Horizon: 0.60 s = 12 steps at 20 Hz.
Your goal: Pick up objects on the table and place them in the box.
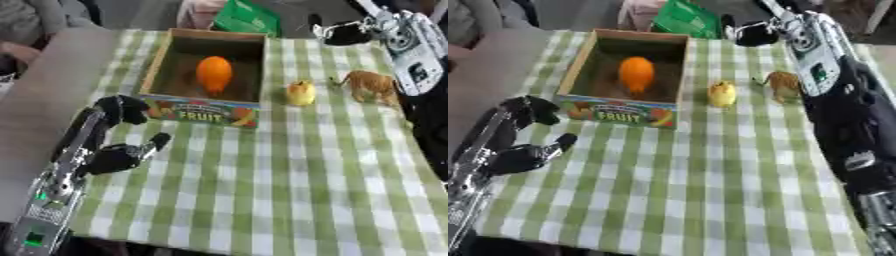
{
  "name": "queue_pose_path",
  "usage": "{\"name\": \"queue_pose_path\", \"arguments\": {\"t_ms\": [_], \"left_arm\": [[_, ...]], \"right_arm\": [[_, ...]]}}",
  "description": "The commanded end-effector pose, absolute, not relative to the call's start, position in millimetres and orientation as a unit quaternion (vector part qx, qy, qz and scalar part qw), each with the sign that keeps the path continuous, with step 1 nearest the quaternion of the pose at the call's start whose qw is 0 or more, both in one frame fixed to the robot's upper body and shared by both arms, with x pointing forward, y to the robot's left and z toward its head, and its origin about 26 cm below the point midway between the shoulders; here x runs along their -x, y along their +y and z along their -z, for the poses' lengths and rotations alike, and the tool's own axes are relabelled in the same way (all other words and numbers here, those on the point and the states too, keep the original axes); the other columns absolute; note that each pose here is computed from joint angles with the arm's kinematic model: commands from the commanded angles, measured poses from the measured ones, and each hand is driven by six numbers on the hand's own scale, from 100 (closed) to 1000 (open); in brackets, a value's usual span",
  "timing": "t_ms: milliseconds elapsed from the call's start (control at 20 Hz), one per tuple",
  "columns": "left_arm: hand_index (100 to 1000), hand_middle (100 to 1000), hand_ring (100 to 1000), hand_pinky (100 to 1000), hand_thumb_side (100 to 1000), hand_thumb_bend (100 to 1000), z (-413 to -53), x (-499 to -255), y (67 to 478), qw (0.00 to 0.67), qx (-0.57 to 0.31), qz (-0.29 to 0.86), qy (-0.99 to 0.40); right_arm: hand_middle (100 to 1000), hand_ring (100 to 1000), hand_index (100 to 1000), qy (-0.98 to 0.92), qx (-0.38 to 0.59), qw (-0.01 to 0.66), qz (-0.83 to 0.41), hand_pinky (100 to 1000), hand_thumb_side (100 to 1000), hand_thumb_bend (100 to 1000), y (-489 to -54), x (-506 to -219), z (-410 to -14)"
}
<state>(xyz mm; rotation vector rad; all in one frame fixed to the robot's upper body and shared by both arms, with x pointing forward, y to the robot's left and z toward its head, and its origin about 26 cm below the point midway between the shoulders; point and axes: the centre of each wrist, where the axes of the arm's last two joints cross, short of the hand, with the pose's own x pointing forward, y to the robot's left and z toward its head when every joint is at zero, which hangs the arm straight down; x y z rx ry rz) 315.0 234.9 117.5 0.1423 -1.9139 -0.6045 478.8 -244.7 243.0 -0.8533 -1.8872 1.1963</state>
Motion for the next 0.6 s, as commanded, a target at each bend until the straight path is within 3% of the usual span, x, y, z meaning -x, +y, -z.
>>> {"name": "queue_pose_path", "arguments": {"t_ms": [50,600], "left_arm": [[649,471,608,679,164,561,-124.7,-314.7,241.5,0.526,-0.074,0.256,-0.808],[649,471,609,679,166,563,-123.2,-313.8,243.4,0.529,-0.077,0.254,-0.806]], "right_arm": [[831,858,953,-0.728,0.358,0.379,-0.445,805,100,110,-271.1,-478.1,-252.8],[821,863,944,-0.677,0.377,0.458,-0.436,809,118,100,-323.6,-477.1,-217.1]]}}
